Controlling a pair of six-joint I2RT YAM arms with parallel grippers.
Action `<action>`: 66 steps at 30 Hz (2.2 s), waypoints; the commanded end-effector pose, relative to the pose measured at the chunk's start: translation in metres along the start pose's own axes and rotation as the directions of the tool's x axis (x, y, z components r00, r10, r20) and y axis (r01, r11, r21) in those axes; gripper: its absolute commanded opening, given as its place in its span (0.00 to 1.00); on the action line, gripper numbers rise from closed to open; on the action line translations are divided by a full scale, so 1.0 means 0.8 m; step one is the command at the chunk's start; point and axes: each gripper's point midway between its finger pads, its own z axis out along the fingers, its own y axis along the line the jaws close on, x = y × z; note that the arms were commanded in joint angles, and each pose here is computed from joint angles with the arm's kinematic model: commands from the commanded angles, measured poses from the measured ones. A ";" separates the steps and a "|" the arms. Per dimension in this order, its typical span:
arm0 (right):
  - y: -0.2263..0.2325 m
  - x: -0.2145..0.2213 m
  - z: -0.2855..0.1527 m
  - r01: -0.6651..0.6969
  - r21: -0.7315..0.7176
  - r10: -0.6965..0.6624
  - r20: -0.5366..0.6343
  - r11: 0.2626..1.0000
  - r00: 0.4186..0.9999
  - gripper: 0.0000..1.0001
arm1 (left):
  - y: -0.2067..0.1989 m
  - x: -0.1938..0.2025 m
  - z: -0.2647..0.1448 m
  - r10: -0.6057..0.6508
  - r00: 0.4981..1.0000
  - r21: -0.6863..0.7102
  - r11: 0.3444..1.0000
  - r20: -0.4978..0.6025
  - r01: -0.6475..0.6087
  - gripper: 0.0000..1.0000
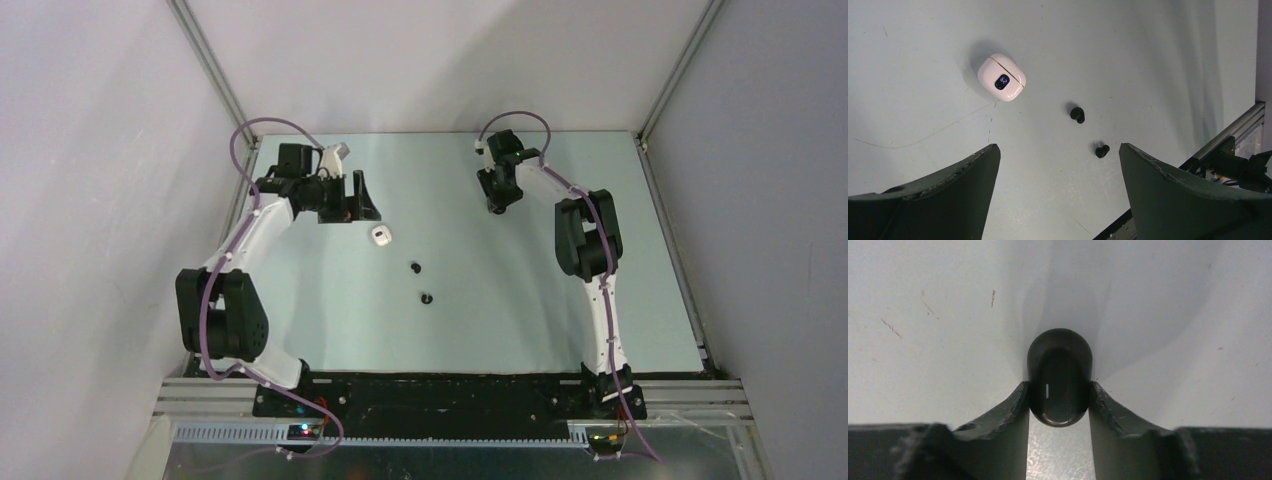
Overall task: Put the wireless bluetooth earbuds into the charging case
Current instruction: Pick up the charging case from the center of the board, then pass from the right arm to the left
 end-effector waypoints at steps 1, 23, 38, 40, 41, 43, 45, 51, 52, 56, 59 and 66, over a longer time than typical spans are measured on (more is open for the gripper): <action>0.008 0.004 -0.006 0.032 -0.024 -0.033 -0.014 0.999 0.999 0.27 | -0.021 -0.007 -0.016 0.068 0.997 0.029 0.997 0.043 -0.069 0.94; 0.209 -0.045 -0.383 0.726 0.123 -0.546 0.744 0.677 0.384 0.00 | -0.229 0.008 -0.091 0.527 0.755 0.276 0.715 0.389 -0.642 0.80; 0.256 -0.025 -0.443 0.709 0.334 -0.626 0.755 0.621 0.192 0.00 | -0.272 0.012 -0.119 0.312 0.840 0.429 0.749 0.443 -0.504 0.73; 0.260 -0.030 -0.448 0.697 0.346 -0.621 0.763 0.628 0.181 0.00 | -0.272 0.013 -0.115 0.300 0.850 0.440 0.752 0.433 -0.490 0.70; 0.261 -0.031 -0.449 0.695 0.349 -0.620 0.764 0.629 0.178 0.00 | -0.271 0.012 -0.115 0.296 0.851 0.439 0.756 0.433 -0.486 0.67; 0.264 -0.034 -0.454 0.686 0.356 -0.613 0.772 0.635 0.166 0.00 | -0.267 0.011 -0.112 0.277 0.858 0.443 0.764 0.433 -0.470 0.63; 0.270 -0.034 -0.457 0.688 0.359 -0.610 0.778 0.630 0.153 0.00 | -0.262 0.009 -0.110 0.246 0.869 0.457 0.771 0.429 -0.444 0.59; 0.281 -0.035 -0.462 0.691 0.375 -0.610 0.783 0.618 0.121 0.00 | -0.260 0.004 -0.107 0.227 0.881 0.489 0.761 0.416 -0.427 0.51; 0.283 -0.035 -0.462 0.694 0.380 -0.614 0.782 0.612 0.113 0.00 | -0.260 0.003 -0.108 0.227 0.881 0.492 0.758 0.416 -0.428 0.50; 0.288 -0.036 -0.462 0.698 0.390 -0.619 0.780 0.601 0.096 0.00 | -0.263 -0.002 -0.109 0.227 0.880 0.512 0.742 0.417 -0.434 0.48; 0.290 -0.038 -0.461 0.696 0.394 -0.618 0.781 0.601 0.093 0.00 | -0.264 -0.006 -0.108 0.229 0.881 0.525 0.730 0.414 -0.437 0.37; 0.287 -0.036 -0.466 0.687 0.336 -0.569 0.811 0.645 0.138 0.38 | -0.263 -0.013 -0.115 0.229 0.867 0.546 0.698 0.442 -0.463 0.05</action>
